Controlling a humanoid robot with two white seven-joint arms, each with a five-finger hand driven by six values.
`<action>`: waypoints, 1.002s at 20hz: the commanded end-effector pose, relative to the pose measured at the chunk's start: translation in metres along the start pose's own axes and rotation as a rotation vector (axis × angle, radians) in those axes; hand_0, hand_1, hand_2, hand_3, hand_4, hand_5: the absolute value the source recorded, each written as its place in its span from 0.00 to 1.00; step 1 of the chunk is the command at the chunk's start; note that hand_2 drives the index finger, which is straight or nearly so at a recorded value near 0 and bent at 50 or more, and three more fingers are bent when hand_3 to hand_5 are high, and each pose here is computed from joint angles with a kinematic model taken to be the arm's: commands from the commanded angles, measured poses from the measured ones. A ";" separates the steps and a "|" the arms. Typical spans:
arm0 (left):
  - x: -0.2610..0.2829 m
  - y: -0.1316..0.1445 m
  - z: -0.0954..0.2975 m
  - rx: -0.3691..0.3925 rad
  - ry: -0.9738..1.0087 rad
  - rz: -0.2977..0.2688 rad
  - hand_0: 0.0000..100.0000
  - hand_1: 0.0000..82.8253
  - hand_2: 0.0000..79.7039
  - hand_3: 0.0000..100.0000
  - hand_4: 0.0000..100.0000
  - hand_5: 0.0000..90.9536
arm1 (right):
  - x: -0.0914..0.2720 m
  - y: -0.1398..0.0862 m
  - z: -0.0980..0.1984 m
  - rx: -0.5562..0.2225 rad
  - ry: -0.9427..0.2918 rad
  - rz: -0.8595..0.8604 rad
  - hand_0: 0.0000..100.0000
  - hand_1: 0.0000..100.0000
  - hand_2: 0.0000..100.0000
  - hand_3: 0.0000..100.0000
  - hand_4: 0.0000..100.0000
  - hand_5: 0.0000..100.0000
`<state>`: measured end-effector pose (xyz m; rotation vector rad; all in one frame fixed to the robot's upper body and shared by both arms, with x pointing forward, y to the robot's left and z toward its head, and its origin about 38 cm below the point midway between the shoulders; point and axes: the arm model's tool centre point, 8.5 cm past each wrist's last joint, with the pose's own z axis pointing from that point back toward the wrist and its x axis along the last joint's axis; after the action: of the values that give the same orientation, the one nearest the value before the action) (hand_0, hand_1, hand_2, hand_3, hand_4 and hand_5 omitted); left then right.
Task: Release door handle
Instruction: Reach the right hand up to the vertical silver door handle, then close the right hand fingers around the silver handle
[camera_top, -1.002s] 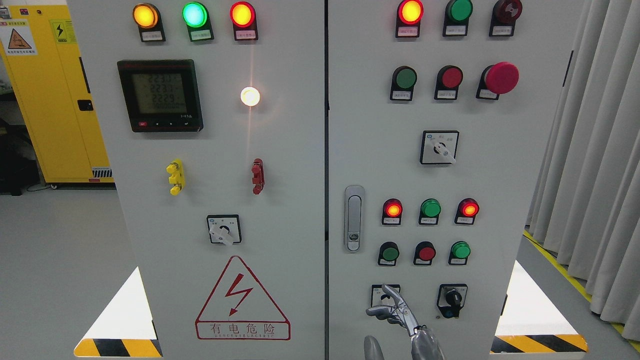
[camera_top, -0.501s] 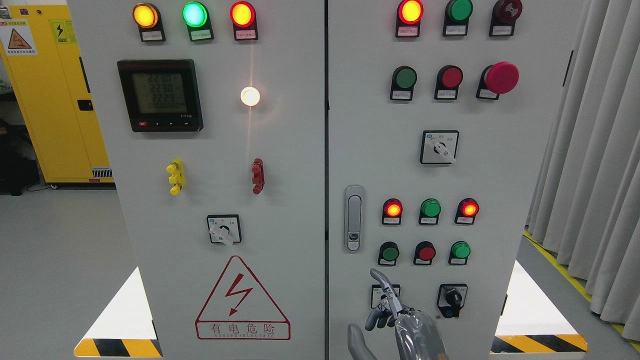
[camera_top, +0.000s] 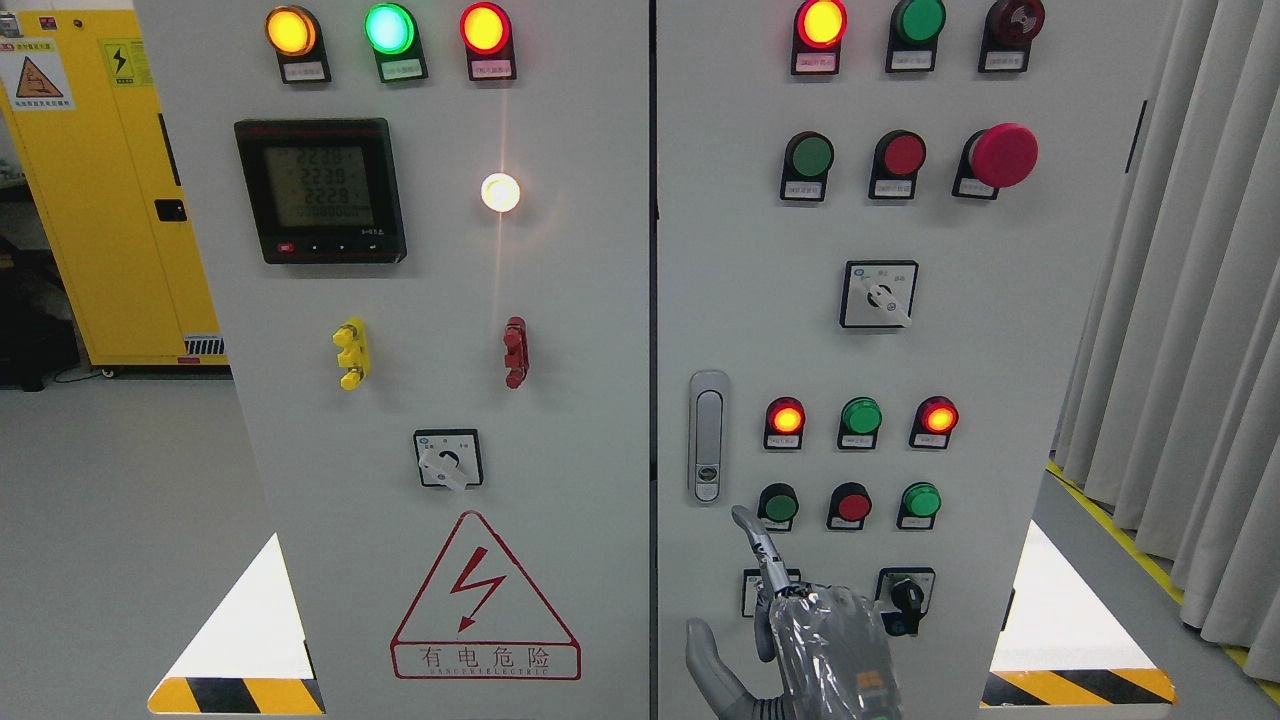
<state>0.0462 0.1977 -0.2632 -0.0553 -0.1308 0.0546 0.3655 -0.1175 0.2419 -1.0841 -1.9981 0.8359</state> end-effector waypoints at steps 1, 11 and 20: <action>0.000 0.000 0.000 0.000 -0.001 0.000 0.12 0.67 0.00 0.00 0.00 0.00 | 0.005 0.011 -0.012 0.007 -0.004 0.103 0.53 0.35 0.00 1.00 1.00 1.00; 0.000 0.000 0.000 0.000 -0.001 0.000 0.12 0.67 0.00 0.00 0.00 0.00 | 0.001 0.021 -0.024 0.024 0.026 0.174 0.53 0.34 0.00 1.00 1.00 1.00; 0.000 0.000 0.000 0.000 -0.001 0.000 0.12 0.67 0.00 0.00 0.00 0.00 | 0.004 0.022 -0.028 0.023 0.036 0.197 0.53 0.34 0.00 1.00 1.00 1.00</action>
<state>0.0462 0.1977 -0.2632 -0.0553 -0.1308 0.0546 0.3910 -0.1063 0.2465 -1.2930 -1.8853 0.8990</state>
